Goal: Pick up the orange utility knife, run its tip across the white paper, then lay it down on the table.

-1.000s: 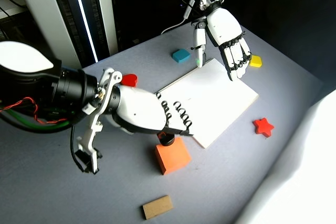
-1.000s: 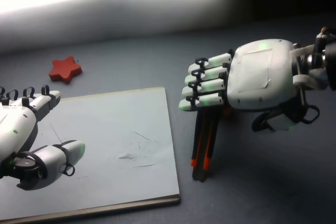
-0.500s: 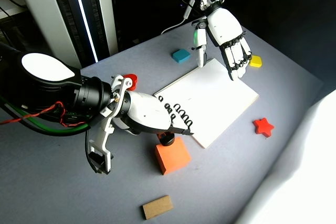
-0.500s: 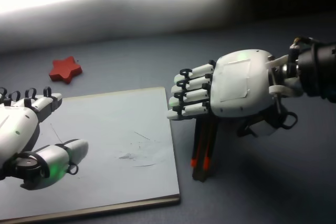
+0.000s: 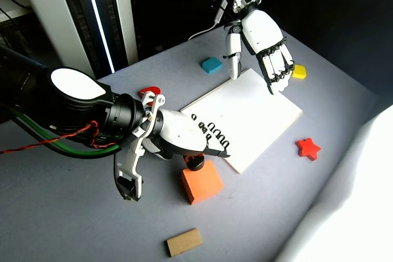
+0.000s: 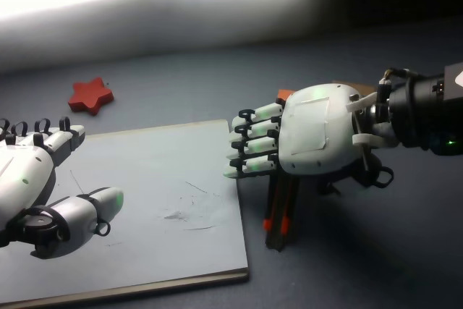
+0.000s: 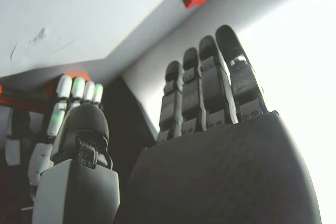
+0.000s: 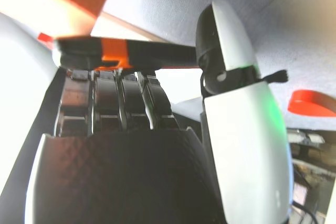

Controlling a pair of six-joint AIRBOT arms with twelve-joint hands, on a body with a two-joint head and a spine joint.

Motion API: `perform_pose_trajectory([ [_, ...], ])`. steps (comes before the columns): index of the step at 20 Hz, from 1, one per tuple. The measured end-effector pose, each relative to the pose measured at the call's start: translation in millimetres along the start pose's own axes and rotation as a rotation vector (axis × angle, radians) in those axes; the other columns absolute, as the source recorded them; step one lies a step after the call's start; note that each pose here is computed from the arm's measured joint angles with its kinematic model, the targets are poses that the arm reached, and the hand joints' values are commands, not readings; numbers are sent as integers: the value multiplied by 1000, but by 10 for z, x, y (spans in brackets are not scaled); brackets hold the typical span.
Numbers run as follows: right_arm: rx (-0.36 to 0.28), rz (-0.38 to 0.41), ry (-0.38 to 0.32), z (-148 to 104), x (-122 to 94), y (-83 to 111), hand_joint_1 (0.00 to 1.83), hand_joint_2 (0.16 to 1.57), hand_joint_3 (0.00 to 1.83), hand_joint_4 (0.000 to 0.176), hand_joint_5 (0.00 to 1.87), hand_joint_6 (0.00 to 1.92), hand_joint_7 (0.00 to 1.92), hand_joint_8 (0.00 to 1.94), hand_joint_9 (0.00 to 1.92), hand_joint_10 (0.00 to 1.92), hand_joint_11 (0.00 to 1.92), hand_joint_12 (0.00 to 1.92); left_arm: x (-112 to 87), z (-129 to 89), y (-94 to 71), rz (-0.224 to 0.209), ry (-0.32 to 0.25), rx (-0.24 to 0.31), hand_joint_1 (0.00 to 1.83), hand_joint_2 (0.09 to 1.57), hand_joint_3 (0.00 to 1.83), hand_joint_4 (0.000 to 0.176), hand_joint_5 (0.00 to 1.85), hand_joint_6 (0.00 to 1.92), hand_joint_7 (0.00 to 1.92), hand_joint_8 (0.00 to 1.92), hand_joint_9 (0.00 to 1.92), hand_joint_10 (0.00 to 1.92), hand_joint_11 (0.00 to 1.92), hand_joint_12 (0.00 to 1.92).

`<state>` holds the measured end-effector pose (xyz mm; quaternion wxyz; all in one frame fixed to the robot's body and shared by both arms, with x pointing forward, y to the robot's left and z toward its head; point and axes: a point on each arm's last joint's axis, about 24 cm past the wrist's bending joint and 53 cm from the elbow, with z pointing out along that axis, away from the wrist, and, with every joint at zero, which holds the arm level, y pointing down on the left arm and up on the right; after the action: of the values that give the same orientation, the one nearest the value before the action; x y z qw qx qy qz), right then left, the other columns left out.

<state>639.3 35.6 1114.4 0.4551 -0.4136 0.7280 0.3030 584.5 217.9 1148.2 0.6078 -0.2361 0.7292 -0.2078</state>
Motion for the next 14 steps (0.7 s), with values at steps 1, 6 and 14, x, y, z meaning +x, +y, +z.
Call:
perform_pose_trajectory([
  [1,1,1,2,10,16,4,1038,1158,25,0,0,0,0,0,0,0,0,0,1,1,0,0,0,0,145,1300,0,22,141,0,198,2,241,4,0,800],
  [6,12,1,1,42,17,-30,1062,1142,17,0,0,0,0,0,0,0,0,0,1,5,4,1,-1,-1,169,1294,0,23,155,2,233,6,265,7,0,830],
  [14,16,4,1,85,34,-14,1056,1154,23,0,0,0,0,0,0,0,0,0,32,4,-9,-3,5,1,229,1285,0,21,163,2,232,0,265,5,0,807],
])
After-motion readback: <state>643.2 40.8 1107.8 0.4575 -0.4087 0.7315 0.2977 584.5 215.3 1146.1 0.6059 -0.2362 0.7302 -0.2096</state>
